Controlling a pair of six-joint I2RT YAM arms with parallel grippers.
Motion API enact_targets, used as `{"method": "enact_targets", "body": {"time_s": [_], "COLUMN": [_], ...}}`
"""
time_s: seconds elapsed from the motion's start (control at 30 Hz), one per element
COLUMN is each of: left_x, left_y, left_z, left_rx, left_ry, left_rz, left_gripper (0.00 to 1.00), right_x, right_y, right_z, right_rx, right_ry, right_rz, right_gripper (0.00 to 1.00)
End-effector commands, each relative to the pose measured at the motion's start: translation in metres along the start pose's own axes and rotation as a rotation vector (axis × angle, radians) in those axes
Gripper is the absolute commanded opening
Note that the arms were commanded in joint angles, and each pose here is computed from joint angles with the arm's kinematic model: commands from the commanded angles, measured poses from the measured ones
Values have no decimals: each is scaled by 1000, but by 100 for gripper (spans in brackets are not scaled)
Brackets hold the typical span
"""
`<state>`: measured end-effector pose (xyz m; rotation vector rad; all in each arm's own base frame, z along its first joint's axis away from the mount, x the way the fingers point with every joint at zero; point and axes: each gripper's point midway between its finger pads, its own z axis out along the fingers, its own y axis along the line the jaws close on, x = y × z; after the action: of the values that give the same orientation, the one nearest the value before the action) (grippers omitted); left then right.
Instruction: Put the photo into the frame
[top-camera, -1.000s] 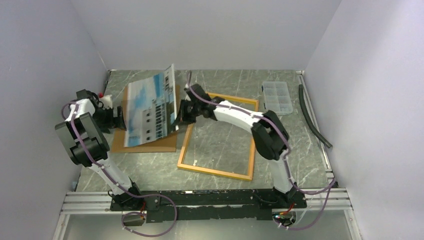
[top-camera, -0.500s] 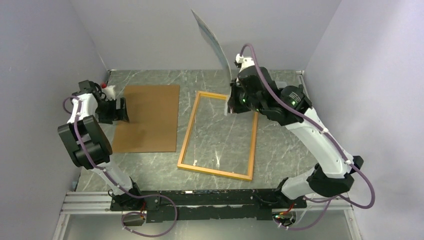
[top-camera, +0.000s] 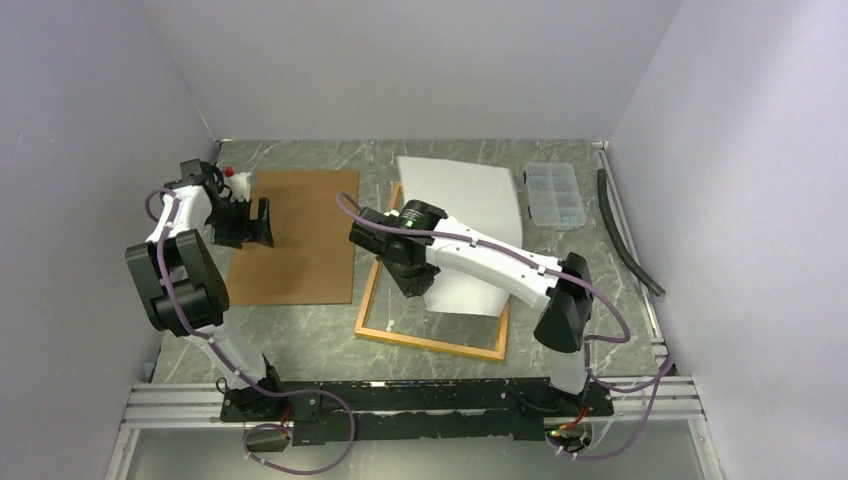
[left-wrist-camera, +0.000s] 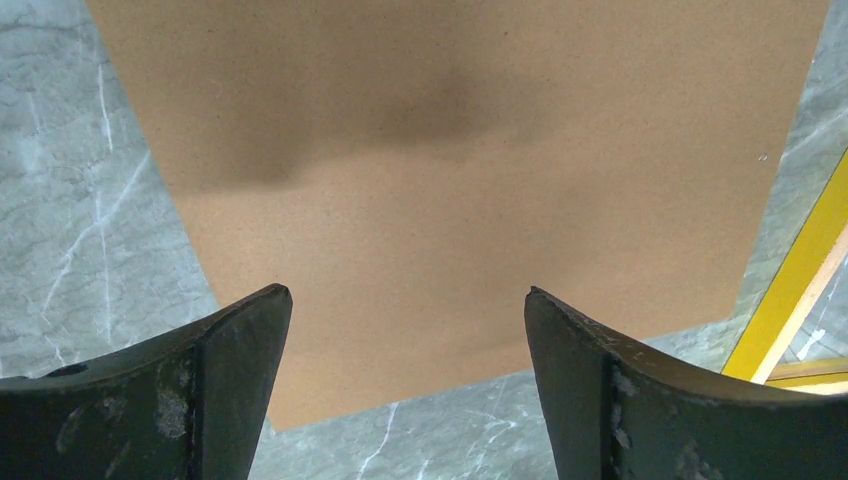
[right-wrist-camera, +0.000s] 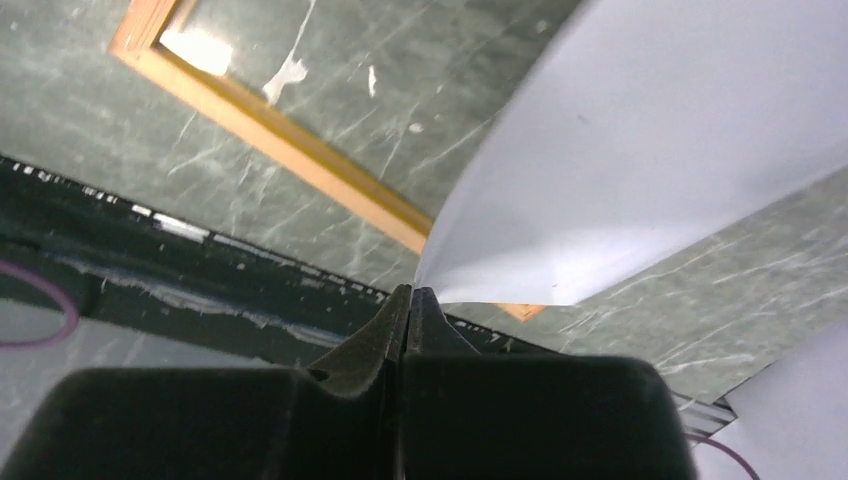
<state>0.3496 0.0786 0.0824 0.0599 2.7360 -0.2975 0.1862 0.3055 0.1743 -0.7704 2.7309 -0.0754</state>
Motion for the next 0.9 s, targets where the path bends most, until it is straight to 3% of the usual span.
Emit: {"method": "enact_targets", "body": {"time_s": [0.0, 0.43, 0.73, 0.87], "left_x": [-4, 5, 3, 5], "left_y": [-6, -8, -10, -12], "left_z": [-10, -10, -12, -12], "left_rx": [-5, -8, -2, 5], "left_ry": [-45, -46, -52, -53], "left_rz": [6, 21, 22, 21], "left_gripper": [92, 91, 90, 90], "right_x": [3, -95, -78, -78], "right_y": [26, 80, 115, 112], "right_z": [-13, 0, 9, 1], "right_rx": [-179, -642, -844, -901], "right_ry": [16, -54, 174, 184], "right_rz": [44, 403, 498, 568], "right_gripper": [0, 0, 0, 0]}}
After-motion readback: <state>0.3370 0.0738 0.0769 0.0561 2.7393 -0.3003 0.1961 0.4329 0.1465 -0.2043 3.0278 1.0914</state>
